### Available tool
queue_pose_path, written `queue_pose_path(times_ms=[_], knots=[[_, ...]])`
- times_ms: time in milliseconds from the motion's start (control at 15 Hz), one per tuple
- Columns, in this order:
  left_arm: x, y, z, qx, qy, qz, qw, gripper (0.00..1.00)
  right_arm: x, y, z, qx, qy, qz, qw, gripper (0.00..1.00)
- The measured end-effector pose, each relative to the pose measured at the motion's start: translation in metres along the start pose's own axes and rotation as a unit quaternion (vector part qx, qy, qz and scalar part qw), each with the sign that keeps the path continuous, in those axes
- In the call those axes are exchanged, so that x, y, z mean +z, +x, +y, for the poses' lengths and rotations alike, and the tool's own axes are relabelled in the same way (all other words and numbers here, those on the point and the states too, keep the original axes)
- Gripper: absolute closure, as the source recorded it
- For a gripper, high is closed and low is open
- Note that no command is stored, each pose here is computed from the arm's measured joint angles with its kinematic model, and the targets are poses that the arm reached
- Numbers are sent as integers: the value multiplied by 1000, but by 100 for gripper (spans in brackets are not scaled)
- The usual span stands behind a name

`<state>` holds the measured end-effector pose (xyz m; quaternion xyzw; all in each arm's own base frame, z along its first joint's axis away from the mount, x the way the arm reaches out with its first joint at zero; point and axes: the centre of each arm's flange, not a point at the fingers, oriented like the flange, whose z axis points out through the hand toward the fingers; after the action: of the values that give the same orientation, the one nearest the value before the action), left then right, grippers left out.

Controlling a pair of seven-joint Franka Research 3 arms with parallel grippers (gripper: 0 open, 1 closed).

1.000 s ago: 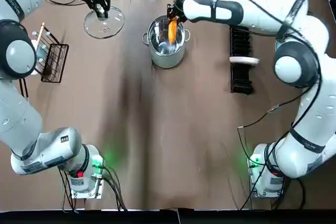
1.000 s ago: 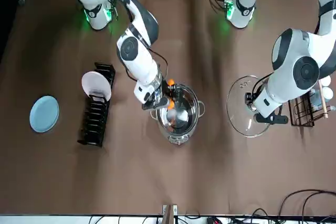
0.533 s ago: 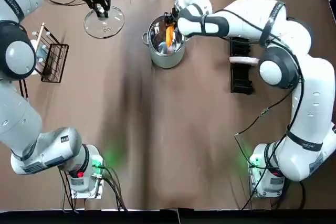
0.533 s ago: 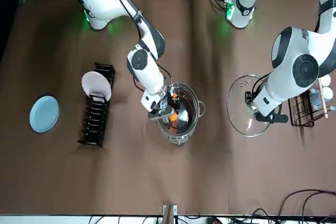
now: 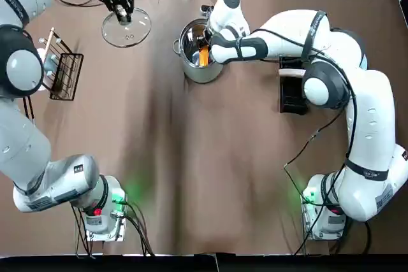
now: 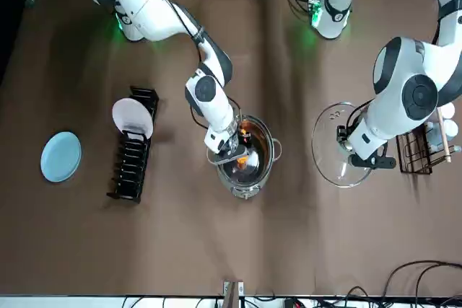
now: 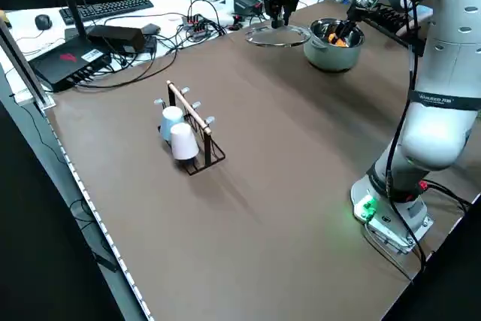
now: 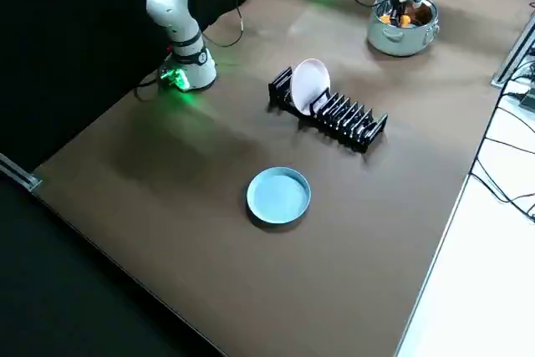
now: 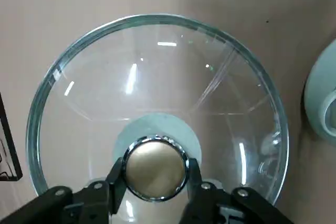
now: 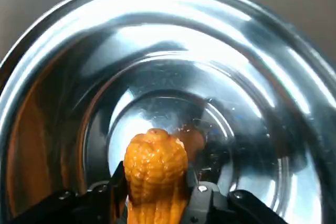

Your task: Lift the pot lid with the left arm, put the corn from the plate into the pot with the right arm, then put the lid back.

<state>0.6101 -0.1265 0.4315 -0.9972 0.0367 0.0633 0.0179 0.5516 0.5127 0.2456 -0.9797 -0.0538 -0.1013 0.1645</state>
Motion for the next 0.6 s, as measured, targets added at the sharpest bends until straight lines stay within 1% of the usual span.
queue_pose_path(times_ms=[133,333,400,600], knots=[[0,0,0,0,0,0,1000,50,-2,1,-3,-1,6,8,1000,33],[-3,-1,2,-4,0,3,1000,50,-4,3,-6,-1,11,14,1000,4],[-6,-1,6,-8,-1,6,1000,50,-6,5,-6,0,11,17,1000,0],[-28,-3,29,-37,-9,30,999,50,-10,12,-2,4,11,23,1000,0]])
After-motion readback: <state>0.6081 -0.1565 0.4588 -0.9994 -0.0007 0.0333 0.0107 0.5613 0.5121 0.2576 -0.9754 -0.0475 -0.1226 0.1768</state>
